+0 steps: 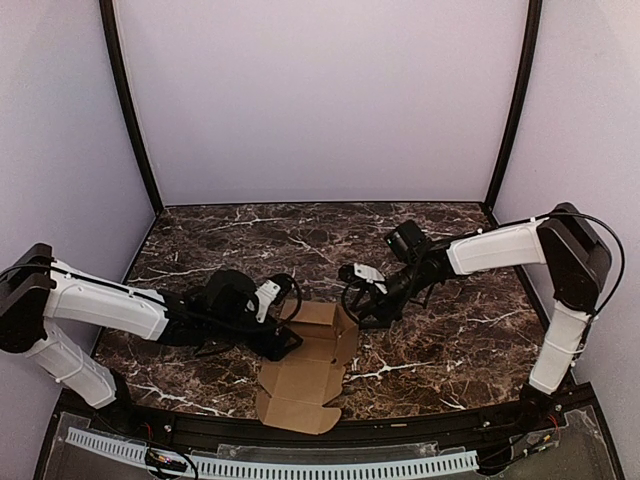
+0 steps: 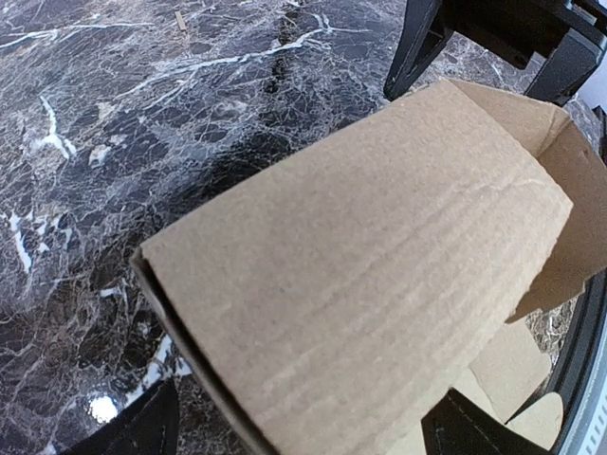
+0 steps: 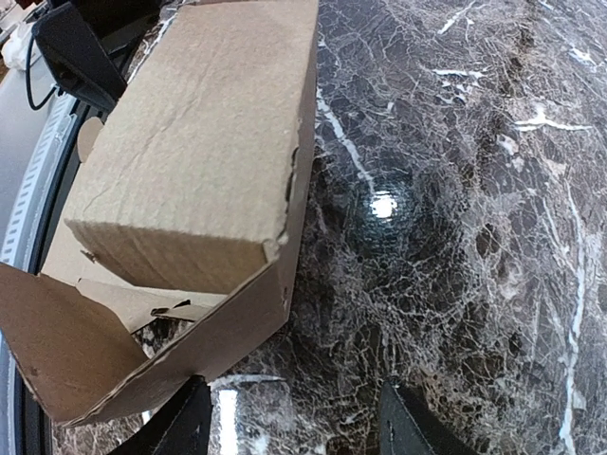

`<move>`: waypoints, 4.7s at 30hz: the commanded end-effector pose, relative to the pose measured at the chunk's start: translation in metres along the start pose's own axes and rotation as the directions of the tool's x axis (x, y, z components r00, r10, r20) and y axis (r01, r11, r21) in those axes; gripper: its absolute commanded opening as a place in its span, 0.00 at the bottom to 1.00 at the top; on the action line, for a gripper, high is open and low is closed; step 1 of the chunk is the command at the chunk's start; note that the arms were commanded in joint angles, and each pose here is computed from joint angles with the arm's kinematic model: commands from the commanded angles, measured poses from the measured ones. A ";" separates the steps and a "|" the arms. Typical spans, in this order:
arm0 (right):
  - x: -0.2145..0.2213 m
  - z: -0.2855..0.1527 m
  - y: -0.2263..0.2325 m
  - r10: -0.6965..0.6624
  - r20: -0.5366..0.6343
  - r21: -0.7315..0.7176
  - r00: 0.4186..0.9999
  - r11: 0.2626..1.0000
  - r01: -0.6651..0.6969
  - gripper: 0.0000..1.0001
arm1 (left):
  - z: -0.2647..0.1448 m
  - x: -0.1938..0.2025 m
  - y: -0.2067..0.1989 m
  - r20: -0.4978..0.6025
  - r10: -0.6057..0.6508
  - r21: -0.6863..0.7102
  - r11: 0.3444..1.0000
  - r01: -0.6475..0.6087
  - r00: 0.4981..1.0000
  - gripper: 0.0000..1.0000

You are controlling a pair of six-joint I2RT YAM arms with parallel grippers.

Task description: Fold the paper box

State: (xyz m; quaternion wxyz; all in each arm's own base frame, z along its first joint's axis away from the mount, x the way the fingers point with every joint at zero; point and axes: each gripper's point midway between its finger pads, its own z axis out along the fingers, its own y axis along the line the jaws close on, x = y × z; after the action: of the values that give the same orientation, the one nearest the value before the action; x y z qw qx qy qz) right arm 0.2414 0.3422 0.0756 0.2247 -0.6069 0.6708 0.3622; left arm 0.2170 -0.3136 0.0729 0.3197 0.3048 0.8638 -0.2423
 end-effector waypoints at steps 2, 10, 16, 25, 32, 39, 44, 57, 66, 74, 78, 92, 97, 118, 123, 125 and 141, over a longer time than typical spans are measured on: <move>-0.010 0.010 -0.001 0.033 0.019 -0.003 0.999 0.999 -0.033 0.60 | 0.006 -0.009 -0.015 0.032 0.014 0.059 0.998 -0.016 0.999 0.88; 0.014 -0.007 -0.005 0.052 -0.068 0.055 0.996 0.997 -0.048 0.62 | -0.020 -0.011 -0.024 0.033 0.038 0.077 0.996 -0.041 0.999 0.86; 0.019 -0.019 0.014 0.091 -0.062 0.040 0.994 0.995 -0.088 0.63 | -0.046 0.001 0.005 -0.026 0.029 -0.092 0.995 -0.032 0.999 0.86; 0.018 -0.032 0.034 0.138 -0.062 0.023 0.988 0.990 -0.137 0.64 | -0.019 0.005 0.024 -0.024 0.005 -0.195 0.981 -0.010 1.000 0.85; 0.024 -0.034 0.045 0.162 -0.074 0.010 0.984 0.987 -0.162 0.64 | 0.001 -0.003 0.030 0.059 -0.083 -0.225 0.970 0.094 0.995 0.69; 0.018 -0.035 0.043 0.172 -0.060 0.015 0.983 0.985 -0.171 0.64 | -0.002 -0.002 0.036 0.207 -0.091 -0.333 0.930 0.157 0.974 0.57; 0.015 -0.035 0.042 0.187 -0.062 0.009 0.980 0.982 -0.186 0.64 | 0.007 -0.002 0.034 0.218 -0.055 -0.362 0.923 0.133 0.974 0.41; 0.005 -0.036 0.038 0.203 -0.058 0.007 0.977 0.979 -0.203 0.64 | 0.011 -0.011 0.035 0.259 -0.037 -0.397 0.907 0.141 0.965 0.14; -0.007 -0.021 0.004 0.133 -0.032 0.054 0.991 0.990 -0.131 0.64 | 0.000 -0.047 0.057 0.476 -0.005 -0.503 0.819 0.277 0.879 0.01; -0.033 -0.005 -0.037 0.098 0.048 0.073 0.994 0.992 -0.101 0.67 | 0.003 -0.060 0.071 0.558 0.004 -0.526 0.775 0.350 0.830 0.01; -0.043 0.000 -0.050 0.096 0.074 0.084 0.993 0.991 -0.102 0.67 | 0.012 -0.063 0.077 0.548 -0.004 -0.535 0.767 0.354 0.836 0.01; -0.055 0.010 -0.081 0.128 0.146 0.194 0.981 0.969 -0.155 0.67 | 0.035 -0.059 0.087 0.507 -0.082 -0.525 0.760 0.383 0.858 0.01; -0.064 0.019 -0.086 0.124 0.160 0.221 0.979 0.962 -0.158 0.67 | 0.039 -0.061 0.085 0.510 -0.100 -0.505 0.769 0.392 0.854 0.01; -0.060 0.014 -0.116 0.158 0.184 0.469 0.970 0.853 -0.229 0.67 | 0.039 -0.068 0.074 0.531 -0.175 -0.424 0.793 0.439 0.829 0.01; -0.070 0.013 -0.130 0.215 0.252 0.487 0.944 0.814 -0.315 0.61 | 0.046 -0.074 0.061 0.525 -0.220 -0.343 0.829 0.442 0.822 0.01; -0.074 0.016 -0.133 0.222 0.259 0.491 0.940 0.808 -0.326 0.57 | 0.050 -0.079 0.054 0.521 -0.240 -0.304 0.844 0.441 0.819 0.01; -0.079 0.014 -0.134 0.209 0.245 0.552 0.947 0.773 -0.314 0.16 | 0.044 -0.097 0.019 0.465 -0.302 -0.151 0.900 0.410 0.833 0.58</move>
State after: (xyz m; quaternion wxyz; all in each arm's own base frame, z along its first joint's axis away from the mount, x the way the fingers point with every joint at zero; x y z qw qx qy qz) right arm 0.3827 0.3994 0.0850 0.3854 -0.3739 0.8161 0.2135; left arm 0.3162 -0.3445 0.0702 0.4901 0.0140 0.8499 -0.1930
